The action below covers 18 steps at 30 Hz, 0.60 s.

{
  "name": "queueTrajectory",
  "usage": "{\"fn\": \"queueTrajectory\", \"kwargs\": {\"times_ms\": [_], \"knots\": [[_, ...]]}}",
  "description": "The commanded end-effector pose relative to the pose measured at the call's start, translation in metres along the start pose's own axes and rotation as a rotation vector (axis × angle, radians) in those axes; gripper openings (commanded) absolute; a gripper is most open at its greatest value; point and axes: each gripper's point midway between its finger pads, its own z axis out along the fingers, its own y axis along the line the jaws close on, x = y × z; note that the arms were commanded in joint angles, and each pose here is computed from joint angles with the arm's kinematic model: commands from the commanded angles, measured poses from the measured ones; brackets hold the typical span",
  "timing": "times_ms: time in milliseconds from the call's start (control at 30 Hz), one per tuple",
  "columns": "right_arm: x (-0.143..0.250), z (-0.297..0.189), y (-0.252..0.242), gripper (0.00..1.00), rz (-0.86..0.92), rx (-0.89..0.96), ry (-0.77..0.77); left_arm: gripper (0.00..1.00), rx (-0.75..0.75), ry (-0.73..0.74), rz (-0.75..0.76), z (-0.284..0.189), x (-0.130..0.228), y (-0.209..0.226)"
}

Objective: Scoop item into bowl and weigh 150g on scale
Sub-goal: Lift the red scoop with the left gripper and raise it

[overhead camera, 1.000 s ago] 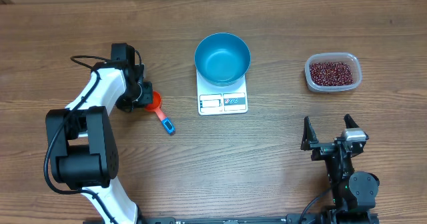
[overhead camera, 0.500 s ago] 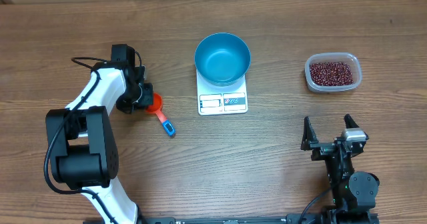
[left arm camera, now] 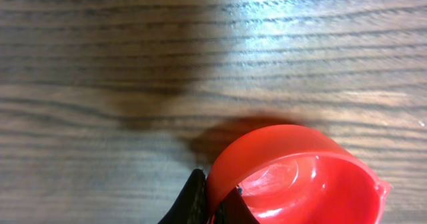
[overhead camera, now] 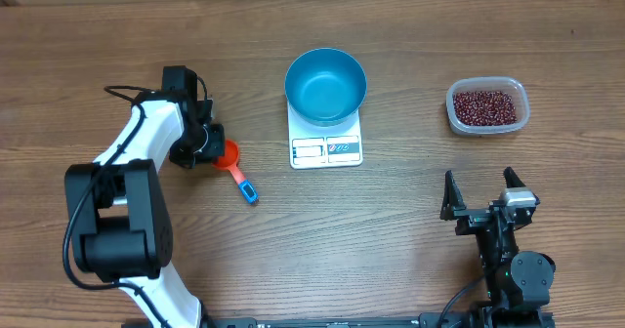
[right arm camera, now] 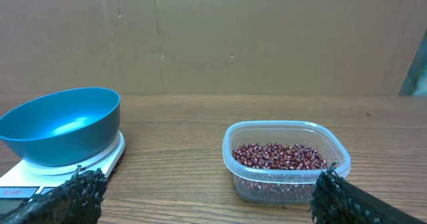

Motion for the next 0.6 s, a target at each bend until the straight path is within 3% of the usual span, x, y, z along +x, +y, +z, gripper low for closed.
{"fn": "queueTrajectory", "kwargs": {"times_ms": [0,567], "knots": [[0.001,0.000,-0.002,1.00,-0.005,0.011,-0.005,0.04,0.005,-0.083,0.007,-0.031,-0.007,-0.003],[0.001,0.000,-0.002,1.00,-0.005,0.011,-0.005,0.04,0.016,-0.270,0.021,-0.109,-0.009,-0.009]]}}
